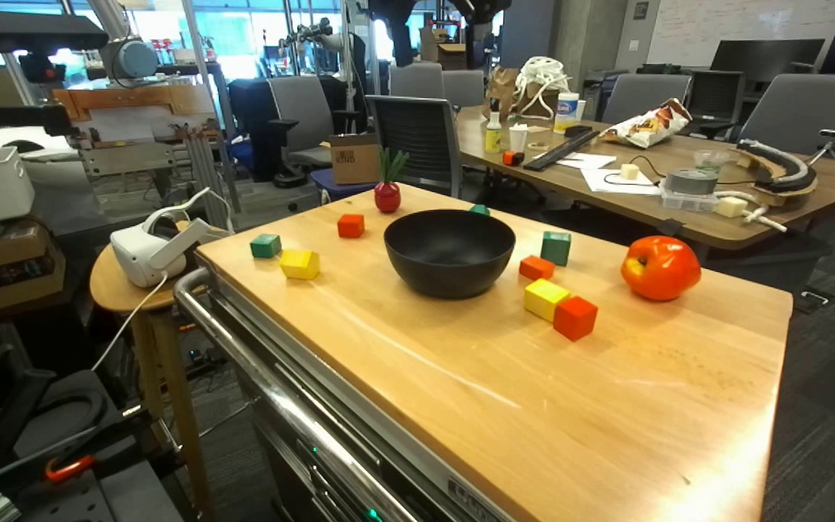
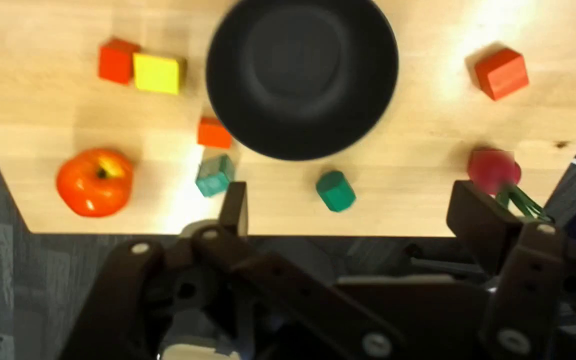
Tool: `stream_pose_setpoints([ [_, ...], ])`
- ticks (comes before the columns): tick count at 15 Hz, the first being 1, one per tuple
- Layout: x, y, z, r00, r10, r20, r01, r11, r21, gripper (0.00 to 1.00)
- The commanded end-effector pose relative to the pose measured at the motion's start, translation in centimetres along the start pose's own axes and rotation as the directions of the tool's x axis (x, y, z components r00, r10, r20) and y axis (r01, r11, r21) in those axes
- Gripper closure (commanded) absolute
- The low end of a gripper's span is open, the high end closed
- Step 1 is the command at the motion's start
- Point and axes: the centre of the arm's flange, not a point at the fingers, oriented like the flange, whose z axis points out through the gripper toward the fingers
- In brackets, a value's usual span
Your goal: Put the objects that are near the edge away from you in the bowl except the apple which you must move to the left, then put the rest of the blocks one at a time in the bowl, then move the apple to the right
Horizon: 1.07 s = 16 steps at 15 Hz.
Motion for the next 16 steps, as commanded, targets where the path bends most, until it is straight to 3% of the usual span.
stream_pose_setpoints([
  [1, 4.8, -6.6, 3.5, 0.997, -0.023, -0.08, 0.026, 0.999, 0.045, 0.0],
  [3, 5.2, -8.5, 5.2, 0.997, -0.061, -0.041, 0.064, 0.994, 0.092, 0.0],
  [4, 3.2, -8.1, 4.7, 0.998, -0.051, -0.029, 0.053, 0.997, 0.061, 0.0],
  [10, 3.2, -8.4, 6.2, 0.998, -0.065, 0.003, 0.064, 0.994, 0.094, 0.0],
  [16, 6.8, -12.5, 9.5, 0.982, -0.187, 0.003, 0.184, 0.969, 0.166, 0.0],
])
